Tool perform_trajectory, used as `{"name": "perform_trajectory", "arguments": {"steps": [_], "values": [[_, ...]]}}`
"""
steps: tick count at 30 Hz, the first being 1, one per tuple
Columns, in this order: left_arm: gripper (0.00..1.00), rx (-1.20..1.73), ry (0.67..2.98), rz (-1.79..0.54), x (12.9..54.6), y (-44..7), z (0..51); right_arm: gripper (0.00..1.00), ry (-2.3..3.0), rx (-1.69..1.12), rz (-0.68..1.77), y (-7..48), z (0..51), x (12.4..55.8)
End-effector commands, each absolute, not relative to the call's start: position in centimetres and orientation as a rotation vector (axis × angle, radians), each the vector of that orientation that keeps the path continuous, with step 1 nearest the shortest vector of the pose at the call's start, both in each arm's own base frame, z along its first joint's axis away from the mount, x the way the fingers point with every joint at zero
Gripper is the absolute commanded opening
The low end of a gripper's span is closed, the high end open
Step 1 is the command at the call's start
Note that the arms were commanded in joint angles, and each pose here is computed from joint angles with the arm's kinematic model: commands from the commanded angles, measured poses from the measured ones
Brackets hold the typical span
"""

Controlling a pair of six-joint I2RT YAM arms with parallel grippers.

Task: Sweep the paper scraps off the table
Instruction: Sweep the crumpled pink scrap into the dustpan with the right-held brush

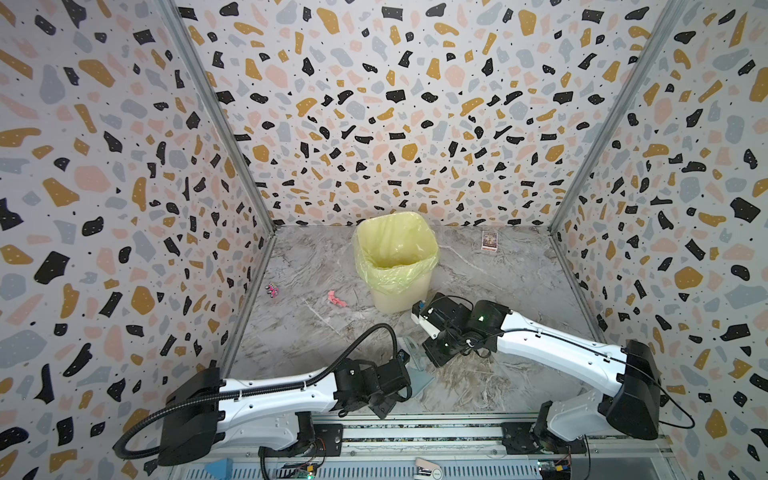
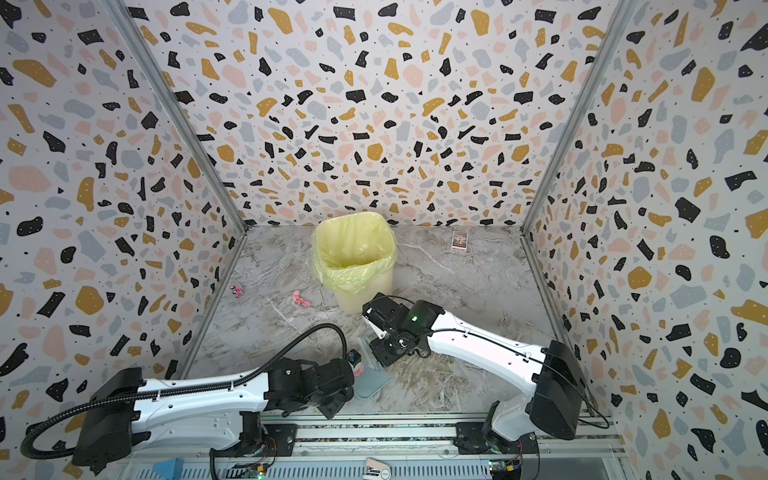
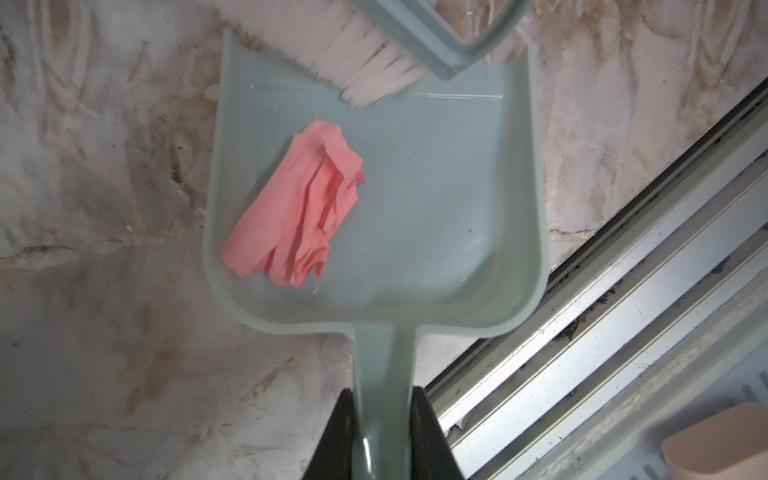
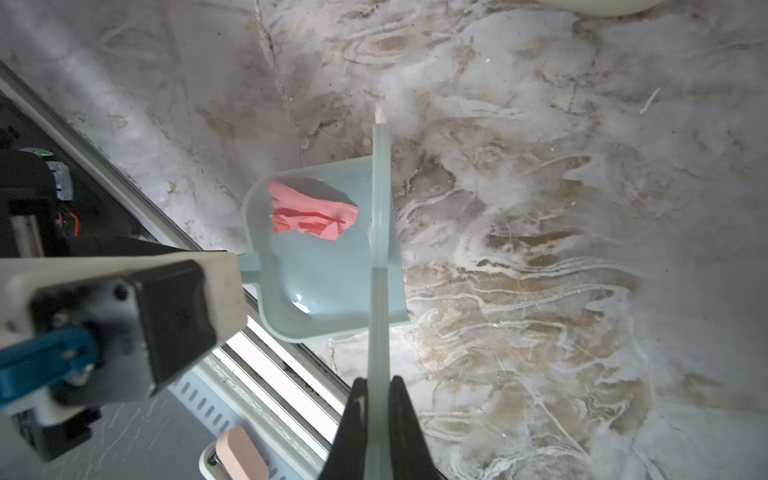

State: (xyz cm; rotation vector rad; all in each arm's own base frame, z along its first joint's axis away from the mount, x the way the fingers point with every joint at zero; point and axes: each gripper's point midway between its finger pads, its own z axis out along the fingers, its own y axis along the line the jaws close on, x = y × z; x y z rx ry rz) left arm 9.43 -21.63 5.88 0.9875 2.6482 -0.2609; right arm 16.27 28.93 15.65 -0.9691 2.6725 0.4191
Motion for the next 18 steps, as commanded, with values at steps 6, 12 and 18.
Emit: {"name": "perform_trajectory", "arguments": {"steps": [6, 12, 18], "values": [[0.0, 0.92, 2.601, -0.258, 10.3, -21.3, 7.1, 0.0, 2.581, -0.785, 0.445, 25.2, 20.1, 18.3], [0.0, 0.87, 2.522, -0.351, 10.8, -21.9, 10.0, 0.0, 2.55, -0.649, 0.521, 22.6, 20.5, 19.2], [0.0, 0.873, 2.461, -0.381, 11.2, -22.4, 12.7, 0.0, 2.531, -0.554, 0.583, 20.8, 20.5, 19.5]]}}
